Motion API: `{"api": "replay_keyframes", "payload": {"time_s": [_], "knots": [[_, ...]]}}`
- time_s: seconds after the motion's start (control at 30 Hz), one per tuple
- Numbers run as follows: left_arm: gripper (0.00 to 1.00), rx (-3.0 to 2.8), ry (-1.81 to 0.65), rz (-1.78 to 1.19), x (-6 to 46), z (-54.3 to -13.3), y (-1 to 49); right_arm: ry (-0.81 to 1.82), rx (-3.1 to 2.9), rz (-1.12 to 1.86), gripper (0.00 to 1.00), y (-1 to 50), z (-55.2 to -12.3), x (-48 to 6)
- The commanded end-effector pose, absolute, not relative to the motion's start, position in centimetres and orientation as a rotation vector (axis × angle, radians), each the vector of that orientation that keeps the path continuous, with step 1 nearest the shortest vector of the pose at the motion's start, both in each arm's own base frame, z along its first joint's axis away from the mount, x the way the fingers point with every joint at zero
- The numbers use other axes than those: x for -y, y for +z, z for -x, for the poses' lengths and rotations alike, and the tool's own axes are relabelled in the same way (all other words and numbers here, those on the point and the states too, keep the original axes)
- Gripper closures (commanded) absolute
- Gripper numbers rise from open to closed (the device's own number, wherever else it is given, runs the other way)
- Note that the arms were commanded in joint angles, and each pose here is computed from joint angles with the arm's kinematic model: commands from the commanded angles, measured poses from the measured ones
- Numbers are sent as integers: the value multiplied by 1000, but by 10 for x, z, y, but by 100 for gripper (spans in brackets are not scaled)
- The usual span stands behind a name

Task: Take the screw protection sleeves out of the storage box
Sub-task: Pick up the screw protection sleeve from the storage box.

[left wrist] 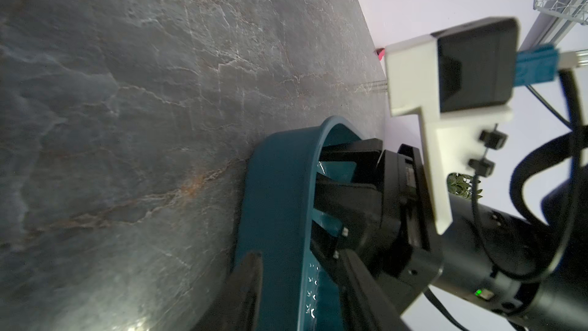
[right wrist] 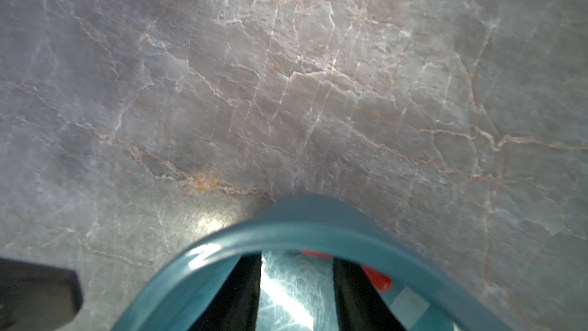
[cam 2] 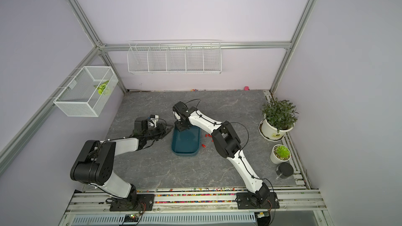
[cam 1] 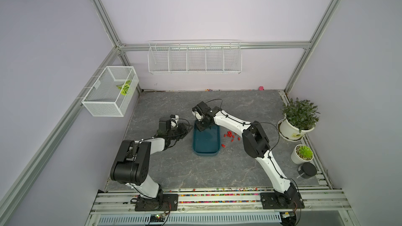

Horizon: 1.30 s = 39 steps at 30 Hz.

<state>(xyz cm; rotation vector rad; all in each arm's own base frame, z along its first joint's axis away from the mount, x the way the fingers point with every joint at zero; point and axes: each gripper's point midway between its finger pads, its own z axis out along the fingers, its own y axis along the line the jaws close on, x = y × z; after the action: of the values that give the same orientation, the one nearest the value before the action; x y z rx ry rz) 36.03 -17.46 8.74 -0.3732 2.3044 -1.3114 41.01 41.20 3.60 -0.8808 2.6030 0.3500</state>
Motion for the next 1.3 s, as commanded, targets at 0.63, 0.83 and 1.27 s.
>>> {"api": "replay_keyframes", "payload": {"time_s": [0.63,0.83,1.27], "knots": [[54,-2280,-1318,359,174,-366,95,266,-2633,895,56,17,-412,-406],[54,-2281,-1317,358,174,-366,95,288,-2641,899,63,15,-411,-407],[54,-2280,-1319,358,174,-365,95,326,-2653,910,89,11,-407,-411]]}}
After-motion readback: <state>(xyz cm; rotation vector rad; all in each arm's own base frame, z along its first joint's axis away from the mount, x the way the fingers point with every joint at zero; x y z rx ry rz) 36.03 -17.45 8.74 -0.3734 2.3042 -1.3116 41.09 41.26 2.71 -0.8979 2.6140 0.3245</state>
